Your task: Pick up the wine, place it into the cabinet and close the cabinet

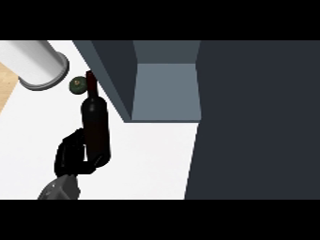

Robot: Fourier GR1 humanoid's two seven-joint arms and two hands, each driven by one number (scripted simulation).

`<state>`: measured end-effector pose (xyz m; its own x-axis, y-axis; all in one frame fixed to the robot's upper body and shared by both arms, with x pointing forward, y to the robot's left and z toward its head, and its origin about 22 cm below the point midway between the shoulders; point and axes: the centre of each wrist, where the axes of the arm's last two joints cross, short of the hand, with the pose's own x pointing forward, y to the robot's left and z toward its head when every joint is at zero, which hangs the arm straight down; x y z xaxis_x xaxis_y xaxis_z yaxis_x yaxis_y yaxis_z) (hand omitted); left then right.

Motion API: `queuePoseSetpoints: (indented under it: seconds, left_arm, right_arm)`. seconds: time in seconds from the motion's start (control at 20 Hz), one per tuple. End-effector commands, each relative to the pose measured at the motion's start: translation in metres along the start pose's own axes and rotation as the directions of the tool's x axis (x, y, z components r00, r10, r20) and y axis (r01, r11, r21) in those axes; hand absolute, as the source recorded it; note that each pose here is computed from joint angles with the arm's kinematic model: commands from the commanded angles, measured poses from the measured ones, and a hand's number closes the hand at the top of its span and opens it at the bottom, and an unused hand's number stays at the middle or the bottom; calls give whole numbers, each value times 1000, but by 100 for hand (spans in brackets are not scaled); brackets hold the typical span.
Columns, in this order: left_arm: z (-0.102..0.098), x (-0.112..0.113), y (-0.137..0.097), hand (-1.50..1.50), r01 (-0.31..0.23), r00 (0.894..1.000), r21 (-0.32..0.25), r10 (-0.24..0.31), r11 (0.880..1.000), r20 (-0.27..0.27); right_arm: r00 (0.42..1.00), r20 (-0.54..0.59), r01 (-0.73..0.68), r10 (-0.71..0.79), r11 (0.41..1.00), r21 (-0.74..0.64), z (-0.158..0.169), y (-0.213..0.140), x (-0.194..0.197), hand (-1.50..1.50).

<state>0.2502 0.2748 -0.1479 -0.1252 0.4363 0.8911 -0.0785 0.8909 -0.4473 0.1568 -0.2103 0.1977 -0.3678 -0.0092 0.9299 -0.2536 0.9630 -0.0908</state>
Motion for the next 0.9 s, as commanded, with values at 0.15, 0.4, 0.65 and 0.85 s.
queuePoseSetpoints:
  seconds: [0.15, 0.4, 0.65, 0.85]
  left_arm:
    - [-3, 4, -33, 150, -59, 998, -61, 59, 996, 5]
    - [0, 9, -66, 150, -17, 1000, -152, 20, 988, 16]
    - [15, 34, -82, 150, -34, 999, -195, 28, 980, -33]
    - [39, 20, -125, 150, -47, 998, -177, 38, 983, -55]
  right_arm:
    - [999, 26, 42, -43, 999, 33, 13, 0, 9, -150]
    - [998, 20, 56, -57, 998, 21, 0, -11, 11, -150]
    - [999, 13, 47, -48, 999, 23, 10, 12, 22, -150]
    - [999, 7, 53, -53, 998, 35, 15, 6, 12, -150]
